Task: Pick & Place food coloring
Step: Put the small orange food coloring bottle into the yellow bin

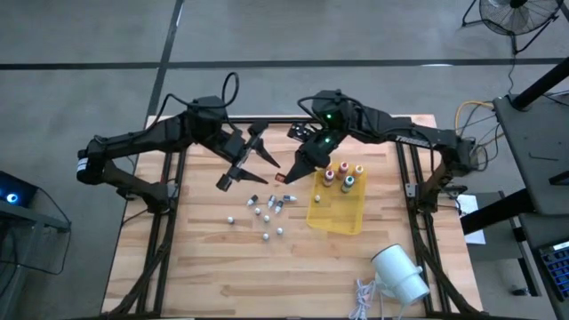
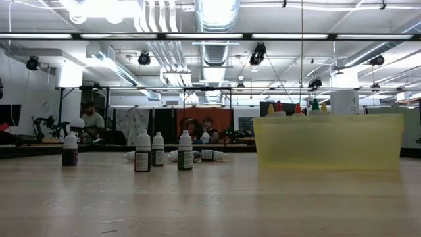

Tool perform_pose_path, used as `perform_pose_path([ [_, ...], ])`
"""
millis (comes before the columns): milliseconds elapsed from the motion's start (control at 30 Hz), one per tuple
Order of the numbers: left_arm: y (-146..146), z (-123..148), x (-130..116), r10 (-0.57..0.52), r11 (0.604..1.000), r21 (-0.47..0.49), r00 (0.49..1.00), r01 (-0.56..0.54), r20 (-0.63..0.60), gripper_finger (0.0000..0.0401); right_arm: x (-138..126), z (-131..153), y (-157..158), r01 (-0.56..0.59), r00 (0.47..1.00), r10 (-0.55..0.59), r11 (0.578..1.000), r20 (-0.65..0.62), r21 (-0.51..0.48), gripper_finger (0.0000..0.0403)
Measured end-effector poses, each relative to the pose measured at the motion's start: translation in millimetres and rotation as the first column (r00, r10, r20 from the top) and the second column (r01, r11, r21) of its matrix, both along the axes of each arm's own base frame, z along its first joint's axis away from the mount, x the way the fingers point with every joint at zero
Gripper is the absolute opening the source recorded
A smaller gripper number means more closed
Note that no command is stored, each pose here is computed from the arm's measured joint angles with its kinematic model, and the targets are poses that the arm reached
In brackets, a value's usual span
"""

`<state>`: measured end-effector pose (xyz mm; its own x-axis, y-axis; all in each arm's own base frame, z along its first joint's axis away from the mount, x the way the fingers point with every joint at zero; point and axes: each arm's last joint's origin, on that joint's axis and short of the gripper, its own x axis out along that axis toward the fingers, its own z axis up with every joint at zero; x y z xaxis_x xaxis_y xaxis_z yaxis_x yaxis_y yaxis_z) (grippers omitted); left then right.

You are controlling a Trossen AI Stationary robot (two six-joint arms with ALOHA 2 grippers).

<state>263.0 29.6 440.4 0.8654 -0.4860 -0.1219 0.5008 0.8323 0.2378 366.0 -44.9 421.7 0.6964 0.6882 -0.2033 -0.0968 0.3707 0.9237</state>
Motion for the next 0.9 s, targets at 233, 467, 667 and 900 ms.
perform_pose_path([
  [233,-0.8,-1.2,-0.1,-0.002,1.0,-0.01,1.0,0.002,-0.017,0.0188,4.3,0.9,-0.8,0.0,1.0,0.001,1.0,0.011,-0.005,0.0061],
  [467,-0.8,-1.2,0.1,0.008,1.0,-0.025,1.0,-0.009,-0.026,0.0188,4.8,1.1,-2.0,0.018,1.0,-0.017,1.0,0.016,-0.012,0.0061],
  [667,-0.9,-1.1,0.1,0.016,0.999,-0.033,0.999,-0.017,-0.031,0.0188,5.1,1.2,-2.4,0.023,1.0,-0.022,1.0,0.02,-0.014,0.0061],
  [900,1.1,-3.2,4.0,0.075,0.996,-0.039,0.996,-0.076,-0.046,0.0188,5.6,1.0,-3.1,0.047,0.999,-0.047,0.999,0.022,-0.025,0.0061],
])
